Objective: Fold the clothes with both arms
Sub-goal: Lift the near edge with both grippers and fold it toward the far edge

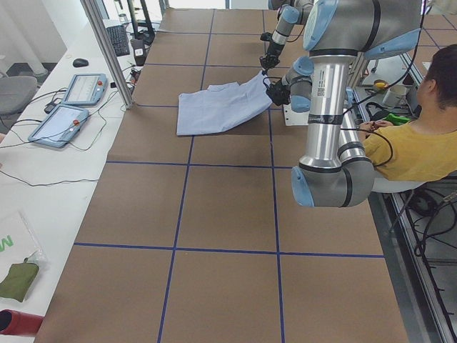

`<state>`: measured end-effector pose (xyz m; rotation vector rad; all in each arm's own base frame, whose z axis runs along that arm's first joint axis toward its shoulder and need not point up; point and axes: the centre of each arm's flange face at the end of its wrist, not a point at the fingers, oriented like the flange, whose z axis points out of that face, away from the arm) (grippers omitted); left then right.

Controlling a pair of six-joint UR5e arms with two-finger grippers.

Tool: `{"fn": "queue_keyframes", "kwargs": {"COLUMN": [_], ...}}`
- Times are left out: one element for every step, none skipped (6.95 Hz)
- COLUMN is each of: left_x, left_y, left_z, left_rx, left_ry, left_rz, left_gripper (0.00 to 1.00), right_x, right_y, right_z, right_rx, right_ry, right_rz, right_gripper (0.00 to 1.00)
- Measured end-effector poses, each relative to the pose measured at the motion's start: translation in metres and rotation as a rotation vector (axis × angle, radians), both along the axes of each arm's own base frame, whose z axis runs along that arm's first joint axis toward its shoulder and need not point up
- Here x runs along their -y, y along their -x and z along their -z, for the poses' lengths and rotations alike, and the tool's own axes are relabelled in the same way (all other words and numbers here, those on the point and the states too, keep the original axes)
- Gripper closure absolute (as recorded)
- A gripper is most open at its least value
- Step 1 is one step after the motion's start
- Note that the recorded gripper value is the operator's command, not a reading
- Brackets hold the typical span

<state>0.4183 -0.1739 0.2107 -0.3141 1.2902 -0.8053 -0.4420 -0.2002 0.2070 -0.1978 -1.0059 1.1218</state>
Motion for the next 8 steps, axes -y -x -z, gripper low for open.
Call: {"fn": "queue_keyframes", "kwargs": {"left_x": [0.002, 0.004, 0.005, 0.005, 0.005, 0.003, 0.000, -0.003], "left_y": [0.019, 0.031, 0.036, 0.038, 0.039, 0.040, 0.039, 0.038], "left_z": [0.014, 0.022, 0.026, 0.028, 0.029, 0.029, 0.030, 0.030], "left_rx": [-0.020, -0.033, -0.037, -0.036, -0.037, -0.036, -0.032, -0.028], "left_ry": [0.006, 0.011, 0.014, 0.015, 0.015, 0.016, 0.019, 0.024], "left_rz": [-0.014, -0.020, -0.023, -0.024, -0.025, -0.031, -0.047, -0.064], "left_gripper": [1.00, 1.00, 1.00, 1.00, 1.00, 1.00, 1.00, 1.00], "right_x": [0.009, 0.014, 0.012, 0.004, -0.009, -0.025, -0.040, -0.051], "right_y": [-0.026, -0.043, -0.052, -0.055, -0.054, -0.051, -0.049, -0.047], "right_z": [0.014, 0.024, 0.029, 0.032, 0.035, 0.038, 0.041, 0.042], "right_rx": [0.004, 0.004, -0.001, -0.001, 0.005, 0.017, 0.027, 0.031], "right_ry": [0.020, 0.038, 0.052, 0.066, 0.084, 0.096, 0.101, 0.104], "right_rz": [-0.006, -0.007, 0.005, 0.029, 0.060, 0.094, 0.131, 0.156], "right_gripper": [1.00, 1.00, 1.00, 1.00, 1.00, 1.00, 1.00, 1.00]}}
